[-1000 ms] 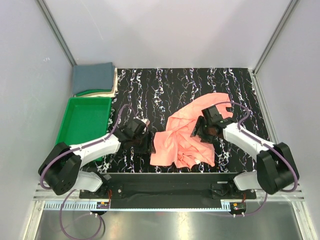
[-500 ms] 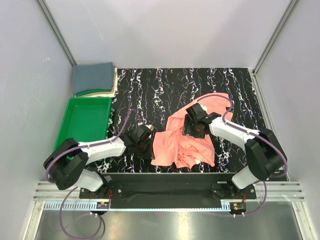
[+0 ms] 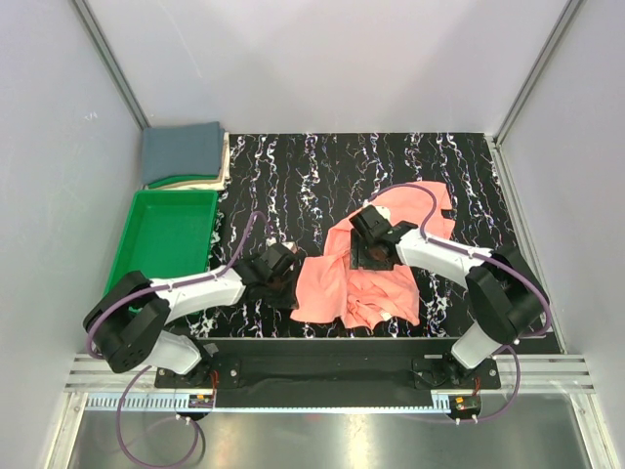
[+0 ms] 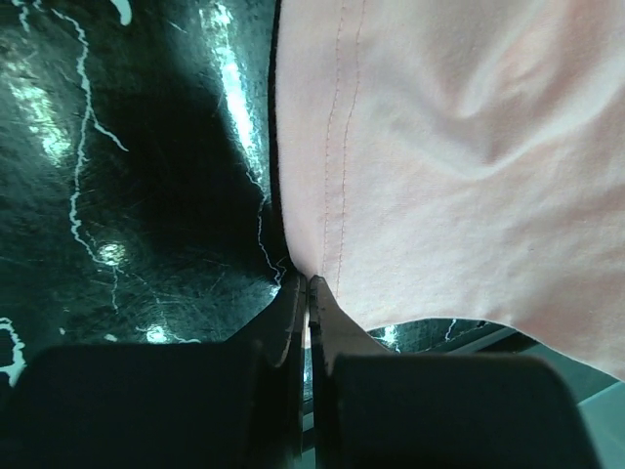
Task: Fold and stack the t-shirts
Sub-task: Flatten the tshirt out
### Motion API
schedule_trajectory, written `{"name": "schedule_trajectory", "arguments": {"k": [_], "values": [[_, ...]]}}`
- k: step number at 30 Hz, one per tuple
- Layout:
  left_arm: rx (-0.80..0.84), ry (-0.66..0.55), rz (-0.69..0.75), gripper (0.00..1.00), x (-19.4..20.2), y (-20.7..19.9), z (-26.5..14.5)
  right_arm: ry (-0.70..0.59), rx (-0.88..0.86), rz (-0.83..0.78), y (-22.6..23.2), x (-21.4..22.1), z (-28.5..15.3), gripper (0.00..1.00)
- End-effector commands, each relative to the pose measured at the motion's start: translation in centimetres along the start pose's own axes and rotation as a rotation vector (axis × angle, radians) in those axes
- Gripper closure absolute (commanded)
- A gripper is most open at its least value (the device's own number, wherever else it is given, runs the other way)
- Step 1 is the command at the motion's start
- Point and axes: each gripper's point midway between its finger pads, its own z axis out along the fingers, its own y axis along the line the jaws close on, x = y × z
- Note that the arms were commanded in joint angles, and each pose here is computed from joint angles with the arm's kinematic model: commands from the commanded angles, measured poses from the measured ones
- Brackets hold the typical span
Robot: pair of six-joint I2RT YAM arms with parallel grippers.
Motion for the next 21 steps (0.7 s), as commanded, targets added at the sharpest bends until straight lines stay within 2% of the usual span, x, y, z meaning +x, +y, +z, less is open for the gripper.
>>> {"name": "schedule_trajectory", "arguments": {"k": [1,4,5,8,12,17,21], "values": [[0.011,-0.073,0.015,1.0,-2.1,-1.1,-1.0,-0.121,0.043,-0.039,0.4,-3.2,-0.7,0.34],[0.026,-0.071,0.009,1.0,-2.1,-1.5,-1.2,-0.114,0.109,-0.067,-0.4,-3.0,0.3,0.37],[0.03,-0.077,0.006,1.0,-2.1,-1.5,-1.3,-0.114,0.126,-0.073,-0.6,-3.0,0.6,0.42],[0.027,-0.089,0.003,1.0,-2.3,-1.5,-1.6,-0.122,0.155,-0.093,-0.9,-3.4,0.8,0.46],[0.033,-0.095,0.01,1.0,-2.8,-1.9,-1.9,-0.118,0.118,-0.104,0.0,-3.9,0.3,0.39],[0.045,-0.073,-0.002,1.0,-2.7,-2.4,-1.6,-0.143,0.066,-0.125,1.4,-4.1,-0.6,0.38],[0.038,-0.075,0.001,1.0,-2.5,-2.1,-1.6,-0.133,0.048,-0.152,1.9,-3.5,-0.3,0.47]]}}
